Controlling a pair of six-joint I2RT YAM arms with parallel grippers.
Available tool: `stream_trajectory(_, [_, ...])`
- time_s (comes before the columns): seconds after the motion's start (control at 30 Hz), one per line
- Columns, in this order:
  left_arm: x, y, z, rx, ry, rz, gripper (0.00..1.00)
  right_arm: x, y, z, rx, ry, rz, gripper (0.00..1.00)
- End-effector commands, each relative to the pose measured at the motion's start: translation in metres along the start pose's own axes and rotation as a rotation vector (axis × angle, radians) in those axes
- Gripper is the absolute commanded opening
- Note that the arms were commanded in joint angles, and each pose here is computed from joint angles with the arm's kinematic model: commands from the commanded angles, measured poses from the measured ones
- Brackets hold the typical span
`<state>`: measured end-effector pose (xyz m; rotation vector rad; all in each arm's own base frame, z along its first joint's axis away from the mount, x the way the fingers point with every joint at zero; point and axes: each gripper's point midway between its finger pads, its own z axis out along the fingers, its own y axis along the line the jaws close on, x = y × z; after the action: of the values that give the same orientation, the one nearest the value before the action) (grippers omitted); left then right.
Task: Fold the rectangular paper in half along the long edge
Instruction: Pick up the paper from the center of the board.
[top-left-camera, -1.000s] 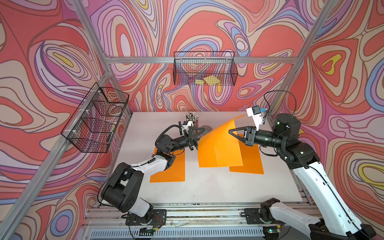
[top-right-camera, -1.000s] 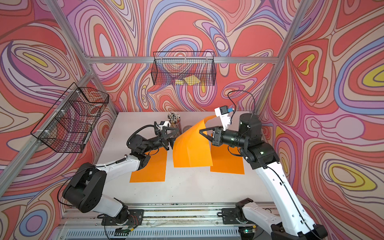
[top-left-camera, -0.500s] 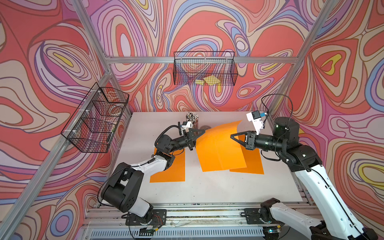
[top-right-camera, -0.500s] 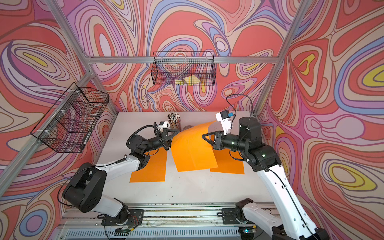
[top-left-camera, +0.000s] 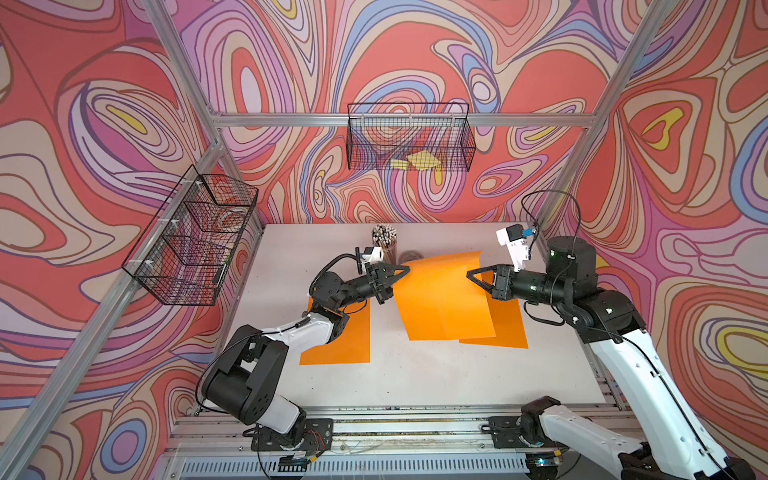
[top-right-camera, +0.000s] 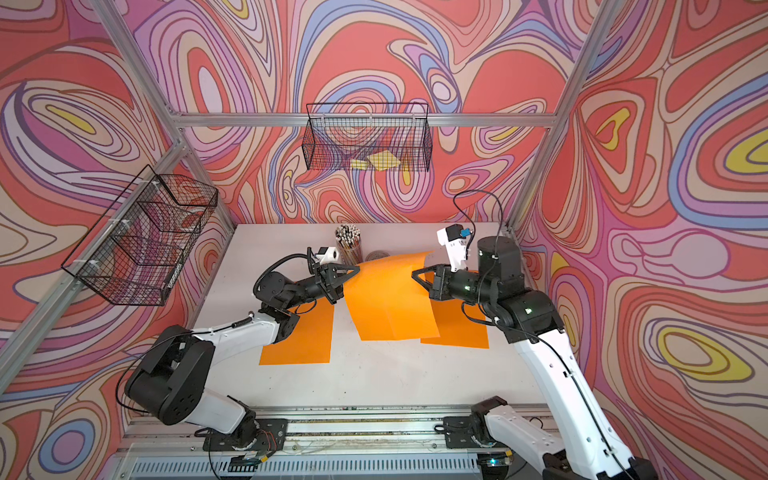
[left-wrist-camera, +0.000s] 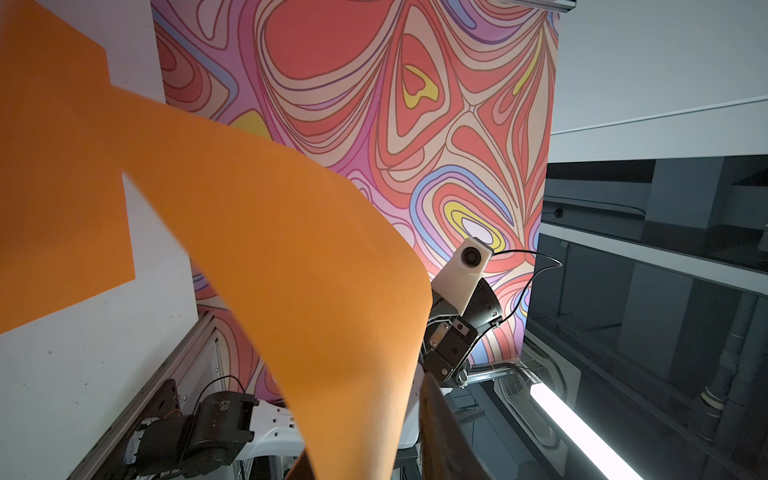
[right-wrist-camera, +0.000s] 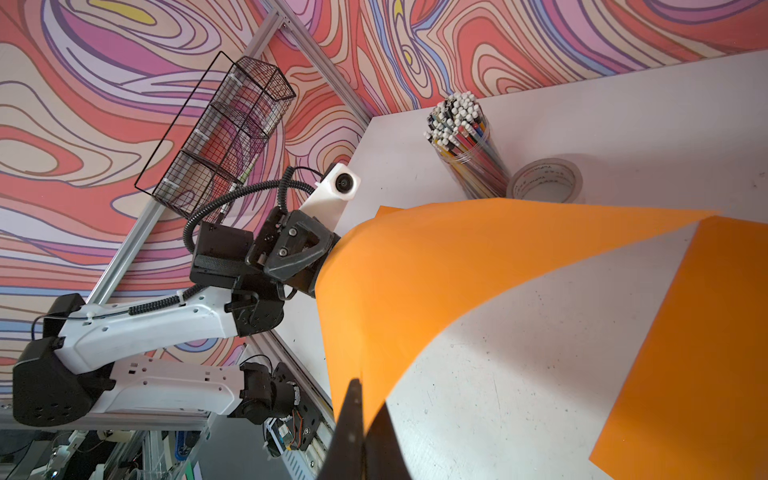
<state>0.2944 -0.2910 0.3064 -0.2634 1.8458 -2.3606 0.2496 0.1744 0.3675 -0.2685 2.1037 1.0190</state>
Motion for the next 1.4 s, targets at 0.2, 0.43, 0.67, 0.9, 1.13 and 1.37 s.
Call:
stream_trajectory(0.2, [0.005, -0.013, -0.002, 0.037, 0.018, 0.031, 0.09, -0.001, -0.004, 0.004, -0.014, 0.008, -0.003, 0.00])
stream_trajectory(0.43, [0.004, -0.007, -0.001, 0.025, 0.026, 0.021, 0.05, 0.002, -0.005, 0.010, -0.027, 0.046, 0.005, 0.00])
stream_trajectory(0.67, [0.001, 0.022, -0.005, -0.027, 0.022, -0.030, 0.04, 0.028, -0.019, 0.024, -0.033, 0.152, 0.065, 0.00])
stream_trajectory(0.9, [0.009, 0.059, -0.019, -0.106, 0.025, -0.090, 0.03, 0.068, -0.047, 0.038, 0.017, 0.247, 0.177, 0.00])
stream_trajectory(1.13, [0.022, 0.080, -0.031, -0.184, 0.030, -0.105, 0.03, 0.113, -0.071, 0.045, 0.051, 0.272, 0.320, 0.00])
stream_trajectory(1.37, [0.027, 0.105, -0.038, -0.455, 0.068, -0.085, 0.03, 0.096, -0.065, 0.060, -0.040, 0.206, 0.330, 0.00])
